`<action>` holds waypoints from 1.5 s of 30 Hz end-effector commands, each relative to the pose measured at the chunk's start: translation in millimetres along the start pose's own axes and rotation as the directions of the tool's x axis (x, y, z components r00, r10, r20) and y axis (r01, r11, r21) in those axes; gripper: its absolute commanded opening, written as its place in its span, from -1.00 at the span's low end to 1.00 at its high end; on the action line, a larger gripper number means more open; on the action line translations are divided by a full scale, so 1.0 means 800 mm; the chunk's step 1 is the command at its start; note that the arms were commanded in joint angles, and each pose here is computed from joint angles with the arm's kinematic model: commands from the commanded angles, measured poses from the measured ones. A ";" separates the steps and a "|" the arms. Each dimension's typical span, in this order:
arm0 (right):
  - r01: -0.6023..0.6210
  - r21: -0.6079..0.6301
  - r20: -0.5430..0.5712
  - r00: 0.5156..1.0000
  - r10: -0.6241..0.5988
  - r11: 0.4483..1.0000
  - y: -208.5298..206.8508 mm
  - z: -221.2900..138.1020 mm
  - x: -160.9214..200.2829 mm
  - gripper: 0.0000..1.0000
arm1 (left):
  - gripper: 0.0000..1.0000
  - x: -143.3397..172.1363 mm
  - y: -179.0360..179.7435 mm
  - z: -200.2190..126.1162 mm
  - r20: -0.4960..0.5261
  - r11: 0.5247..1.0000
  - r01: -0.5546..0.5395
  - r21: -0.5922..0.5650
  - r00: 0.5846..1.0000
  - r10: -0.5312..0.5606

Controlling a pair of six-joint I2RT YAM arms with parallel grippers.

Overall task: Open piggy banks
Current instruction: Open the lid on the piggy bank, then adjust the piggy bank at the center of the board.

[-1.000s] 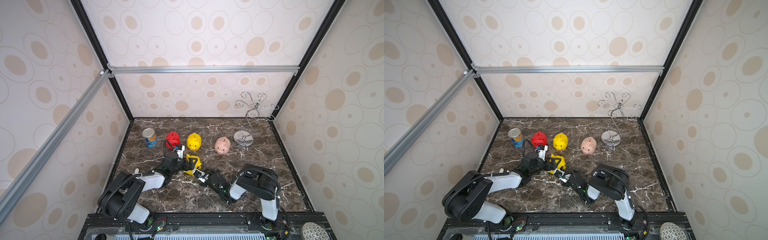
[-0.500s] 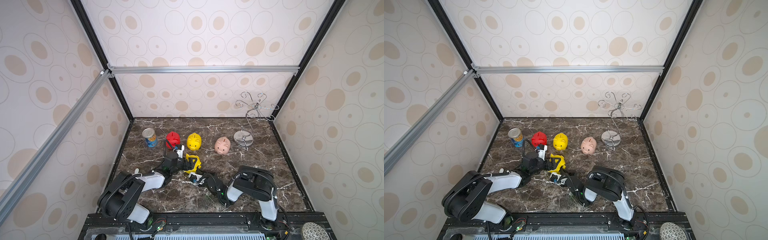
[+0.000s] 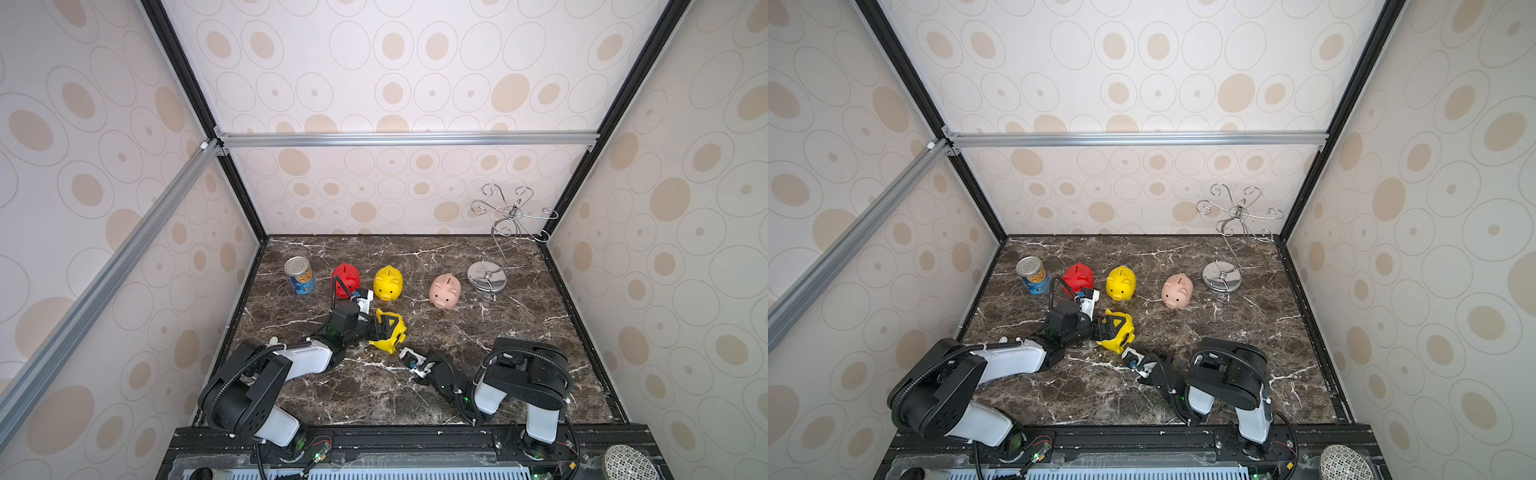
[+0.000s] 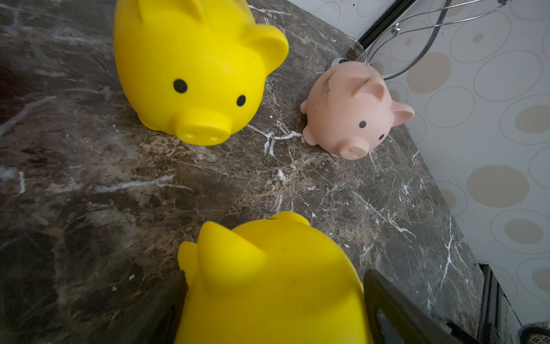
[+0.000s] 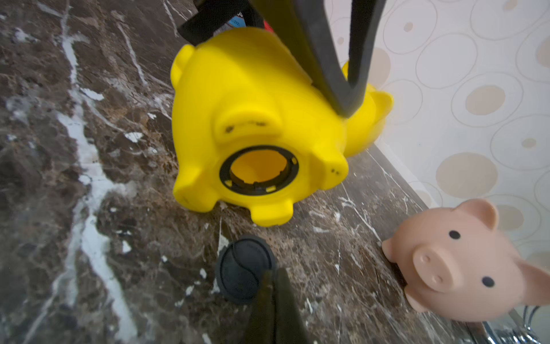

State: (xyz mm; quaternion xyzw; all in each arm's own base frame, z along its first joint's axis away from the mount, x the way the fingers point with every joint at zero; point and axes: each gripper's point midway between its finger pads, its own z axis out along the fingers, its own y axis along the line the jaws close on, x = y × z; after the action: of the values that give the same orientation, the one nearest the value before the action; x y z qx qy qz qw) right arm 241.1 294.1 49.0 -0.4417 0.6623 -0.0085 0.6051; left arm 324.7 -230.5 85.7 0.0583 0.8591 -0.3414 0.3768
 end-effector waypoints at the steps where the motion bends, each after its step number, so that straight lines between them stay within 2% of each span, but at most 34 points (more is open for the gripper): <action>1: -0.083 0.067 0.033 0.996 0.081 0.994 -0.020 -0.008 -0.015 -1.00 | 0.85 0.015 0.012 0.005 -0.060 1.000 0.011 -0.028 0.998 -0.013; 4: -0.122 0.086 0.054 0.992 0.118 0.989 -0.033 -0.013 -0.028 -1.00 | 0.87 0.010 0.004 0.002 -0.055 1.000 0.018 -0.007 0.998 -0.018; 5: -0.127 0.099 0.043 0.991 0.123 0.987 -0.038 -0.013 -0.032 -0.94 | 0.87 0.007 0.001 -0.001 -0.046 1.000 0.021 -0.001 0.999 -0.021; 7: -0.155 0.101 0.026 0.988 0.153 0.983 -0.047 -0.016 -0.042 -0.71 | 0.88 -0.001 -0.004 -0.008 -0.028 1.000 0.018 0.001 0.999 -0.018; 8: -0.175 0.086 0.006 0.984 0.176 0.981 -0.048 -0.017 -0.047 -0.48 | 0.90 -0.005 -0.005 -0.012 -0.022 1.000 0.016 -0.005 1.000 -0.016; 9: -0.193 0.067 -0.035 0.980 0.195 0.979 -0.049 -0.016 -0.050 -0.26 | 0.93 -0.007 -0.006 -0.016 -0.013 1.000 0.016 -0.007 1.000 -0.016; 11: -0.215 -0.001 -0.132 0.968 0.213 0.977 -0.042 -0.016 -0.059 -0.02 | 0.96 -0.014 -0.011 -0.026 0.011 1.000 0.021 -0.006 1.000 -0.021; 13: -0.266 -0.028 -0.212 0.944 0.254 0.964 -0.046 -0.022 -0.066 0.06 | 0.97 -0.020 -0.013 -0.034 0.026 1.000 0.025 -0.014 0.999 -0.024; 17: -0.344 -0.105 -0.194 0.927 0.320 0.933 -0.045 -0.034 -0.096 0.24 | 0.98 -0.033 -0.015 -0.058 0.088 0.998 0.054 -0.037 0.995 -0.050; 21: -0.364 -0.216 -0.259 0.916 0.306 0.906 -0.022 -0.034 -0.110 0.36 | 1.00 -0.065 -0.010 -0.092 0.205 0.992 0.079 -0.102 0.977 -0.057; 23: -0.372 -0.274 -0.297 0.910 0.290 0.887 -0.006 -0.030 -0.117 0.44 | 1.00 -0.073 0.004 -0.109 0.239 0.978 0.112 -0.178 0.969 -0.068; 25: -0.388 -0.281 -0.338 0.896 0.288 0.878 0.002 -0.022 -0.118 0.49 | 1.00 -0.082 0.016 -0.127 0.284 0.961 0.135 -0.240 0.957 -0.064; 28: -0.379 -0.210 -0.379 0.881 0.282 0.901 -0.004 -0.003 -0.115 0.66 | 1.00 -0.087 0.024 -0.146 0.333 0.950 0.161 -0.266 0.941 -0.066; 32: -0.351 -0.168 -0.400 0.878 0.262 0.921 -0.004 0.019 -0.118 0.72 | 1.00 -0.089 0.025 -0.160 0.360 0.948 0.173 -0.266 0.930 -0.069; 34: -0.334 -0.126 -0.416 0.873 0.255 0.934 -0.009 0.030 -0.115 0.83 | 1.00 -0.089 0.025 -0.162 0.362 0.949 0.170 -0.266 0.930 -0.065; 38: -0.303 -0.064 -0.457 0.856 0.242 0.951 -0.017 0.045 -0.100 0.84 | 1.00 -0.088 0.026 -0.162 0.359 0.950 0.169 -0.264 0.931 -0.065; 45: -0.344 -0.002 -0.471 0.829 0.302 0.939 -0.045 0.044 -0.070 0.77 | 1.00 -0.086 0.024 -0.159 0.343 0.954 0.157 -0.254 0.937 -0.063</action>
State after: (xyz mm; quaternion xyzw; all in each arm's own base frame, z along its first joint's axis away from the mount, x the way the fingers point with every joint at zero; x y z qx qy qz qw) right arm 278.7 341.8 103.4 -0.3558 0.8437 0.0285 0.4010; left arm 303.3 -128.7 186.2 -0.0958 0.8224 -0.2464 0.5037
